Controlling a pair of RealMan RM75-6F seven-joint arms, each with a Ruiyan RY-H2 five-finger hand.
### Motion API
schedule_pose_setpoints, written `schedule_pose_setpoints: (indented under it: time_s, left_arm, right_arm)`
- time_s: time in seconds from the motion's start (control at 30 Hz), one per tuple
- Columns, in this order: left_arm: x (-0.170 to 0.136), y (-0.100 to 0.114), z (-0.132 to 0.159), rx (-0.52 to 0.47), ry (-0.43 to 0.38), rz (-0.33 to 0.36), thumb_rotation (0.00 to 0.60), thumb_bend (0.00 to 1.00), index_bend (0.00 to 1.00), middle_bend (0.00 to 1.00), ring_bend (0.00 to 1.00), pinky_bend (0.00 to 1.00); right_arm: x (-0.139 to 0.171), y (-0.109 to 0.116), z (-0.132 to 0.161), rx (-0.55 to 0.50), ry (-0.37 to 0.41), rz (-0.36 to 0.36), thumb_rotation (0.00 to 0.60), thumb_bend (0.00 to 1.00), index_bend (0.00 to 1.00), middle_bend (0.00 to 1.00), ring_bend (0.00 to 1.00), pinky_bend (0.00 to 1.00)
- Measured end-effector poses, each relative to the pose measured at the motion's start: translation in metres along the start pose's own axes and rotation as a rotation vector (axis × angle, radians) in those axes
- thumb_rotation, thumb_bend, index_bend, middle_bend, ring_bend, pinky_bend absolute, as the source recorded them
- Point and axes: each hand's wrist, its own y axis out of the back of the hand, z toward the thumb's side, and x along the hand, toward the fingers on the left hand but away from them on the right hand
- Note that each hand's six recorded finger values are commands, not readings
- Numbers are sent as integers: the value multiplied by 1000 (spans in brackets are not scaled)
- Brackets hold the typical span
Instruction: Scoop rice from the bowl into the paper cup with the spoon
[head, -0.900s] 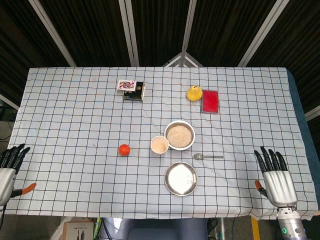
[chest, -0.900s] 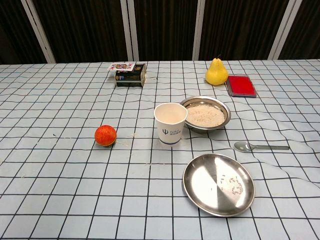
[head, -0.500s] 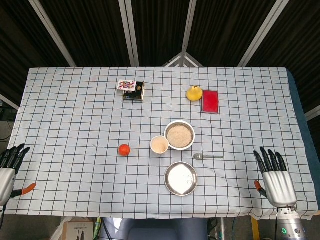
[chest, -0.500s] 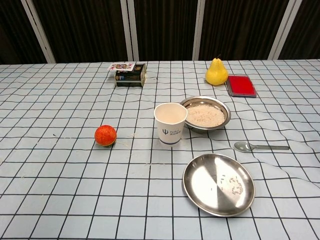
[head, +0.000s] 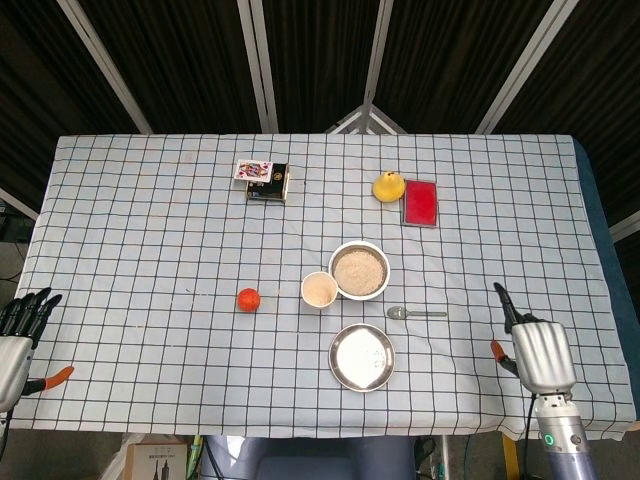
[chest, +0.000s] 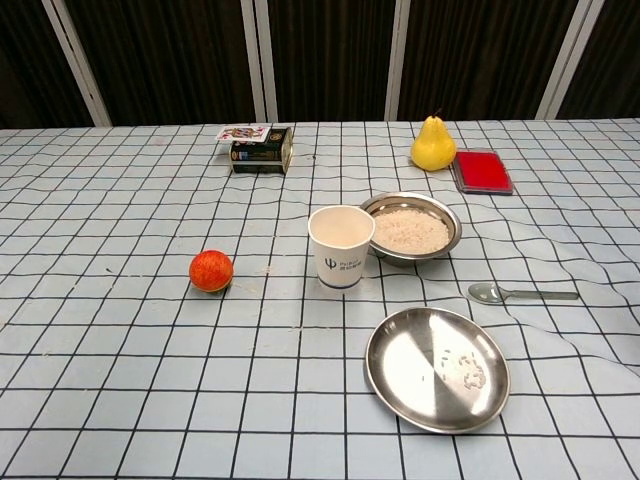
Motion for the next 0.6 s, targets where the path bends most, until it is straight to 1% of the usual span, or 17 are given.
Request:
schedule_pose_setpoints:
  time_s: [0.03, 0.1, 0.27, 0.47, 0.6]
  left_arm:
    - [0, 0, 1, 4, -3, 0, 600, 0, 0, 0, 0, 0]
    - [0, -1, 1, 6, -6, -5, 600, 0, 0, 0, 0, 0]
    - [0, -1, 0, -2, -3, -11, 600, 0, 0, 0, 0, 0]
    - [0, -1, 0, -10, -8, -16, 600, 0, 0, 0, 0, 0]
    - [-1, -1, 0, -14, -11, -18, 600, 0, 0, 0, 0, 0]
  right_arm:
    - [-4, -3, 2, -2, 0, 16, 600, 313, 390, 954, 997, 1000]
    - [-15, -8, 7, 4, -5, 51, 600, 315, 413, 964, 1000, 1000]
    - [-44, -24, 28, 32, -17, 123, 600, 341, 425, 973, 1000, 1000]
    - [-67, -41, 69, 30, 14, 176, 600, 366, 444, 974, 1000, 1000]
    - [-76, -55, 82, 29, -1, 209, 600, 385, 472, 974, 1000, 1000]
